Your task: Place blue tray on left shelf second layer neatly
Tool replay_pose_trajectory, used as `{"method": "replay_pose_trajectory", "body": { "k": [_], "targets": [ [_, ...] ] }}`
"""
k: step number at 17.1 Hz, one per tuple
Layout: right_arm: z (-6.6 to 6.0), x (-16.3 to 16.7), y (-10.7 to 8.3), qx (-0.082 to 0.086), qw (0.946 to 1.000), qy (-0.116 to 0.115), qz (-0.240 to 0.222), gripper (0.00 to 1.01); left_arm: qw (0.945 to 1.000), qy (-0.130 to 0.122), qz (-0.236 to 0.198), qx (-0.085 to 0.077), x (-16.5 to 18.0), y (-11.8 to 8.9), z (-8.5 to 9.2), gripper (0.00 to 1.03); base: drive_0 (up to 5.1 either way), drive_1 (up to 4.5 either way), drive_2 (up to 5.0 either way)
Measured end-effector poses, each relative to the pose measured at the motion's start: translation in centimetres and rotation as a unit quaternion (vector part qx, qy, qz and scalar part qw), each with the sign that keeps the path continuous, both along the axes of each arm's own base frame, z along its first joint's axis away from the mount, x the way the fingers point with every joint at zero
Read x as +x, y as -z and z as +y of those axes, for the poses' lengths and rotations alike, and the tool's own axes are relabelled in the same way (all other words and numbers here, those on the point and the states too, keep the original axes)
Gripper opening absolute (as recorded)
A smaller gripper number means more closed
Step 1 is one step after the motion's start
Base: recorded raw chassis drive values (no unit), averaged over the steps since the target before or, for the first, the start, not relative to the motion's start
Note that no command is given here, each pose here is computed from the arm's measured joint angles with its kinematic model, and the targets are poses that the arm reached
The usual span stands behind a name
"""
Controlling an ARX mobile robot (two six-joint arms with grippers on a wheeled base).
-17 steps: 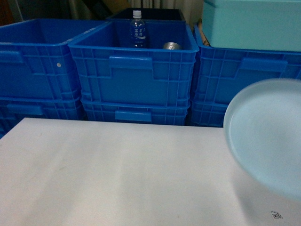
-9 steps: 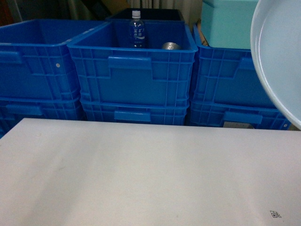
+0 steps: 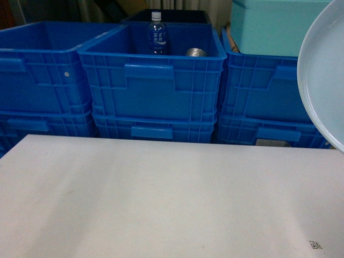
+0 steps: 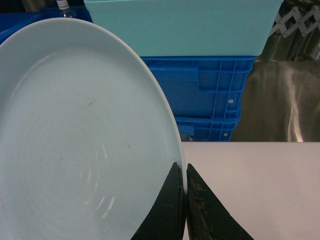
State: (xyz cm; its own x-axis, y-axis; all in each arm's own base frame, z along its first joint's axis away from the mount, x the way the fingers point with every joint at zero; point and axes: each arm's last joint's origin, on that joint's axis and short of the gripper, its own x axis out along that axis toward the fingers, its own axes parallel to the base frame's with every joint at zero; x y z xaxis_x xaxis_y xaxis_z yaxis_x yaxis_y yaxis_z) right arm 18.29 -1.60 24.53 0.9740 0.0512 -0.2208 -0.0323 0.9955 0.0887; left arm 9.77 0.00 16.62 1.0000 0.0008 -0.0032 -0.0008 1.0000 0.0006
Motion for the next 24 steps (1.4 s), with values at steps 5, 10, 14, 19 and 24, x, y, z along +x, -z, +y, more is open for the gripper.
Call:
{"method": "replay_pose_trajectory", "body": {
  "k": [5, 10, 14, 19, 24],
  "targets": [
    [0.01, 0.00, 0.15, -0.002, 1.0000, -0.001, 0.003, 0.02, 1.0000, 0.000, 0.000, 0.000, 0.00, 0.00, 0.00, 0.98, 0.0, 0.00, 0.0],
    [0.07, -0.08, 0.34, -0.016, 0.9998, -0.004, 0.014, 0.02, 1.0000, 0.000, 0.000, 0.000, 0.00, 0.00, 0.00, 0.98, 0.0, 0.00, 0.0],
    [0.14, -0.07, 0.34, -0.021, 0.9997, -0.007, 0.014, 0.02, 1.0000, 0.000, 0.000, 0.000, 0.00, 0.00, 0.00, 0.98, 0.0, 0.00, 0.0],
    [0.14, -0.07, 0.34, -0.021, 0.9997, -0.007, 0.014, 0.02, 1.0000, 0.000, 0.000, 0.000, 0.00, 0.00, 0.00, 0.98, 0.0, 0.00, 0.0],
    [0.14, -0.07, 0.34, -0.021, 0.9997, -0.007, 0.014, 0.02, 1.0000, 0.000, 0.000, 0.000, 0.00, 0.00, 0.00, 0.98, 0.0, 0.00, 0.0]
  ]
}}
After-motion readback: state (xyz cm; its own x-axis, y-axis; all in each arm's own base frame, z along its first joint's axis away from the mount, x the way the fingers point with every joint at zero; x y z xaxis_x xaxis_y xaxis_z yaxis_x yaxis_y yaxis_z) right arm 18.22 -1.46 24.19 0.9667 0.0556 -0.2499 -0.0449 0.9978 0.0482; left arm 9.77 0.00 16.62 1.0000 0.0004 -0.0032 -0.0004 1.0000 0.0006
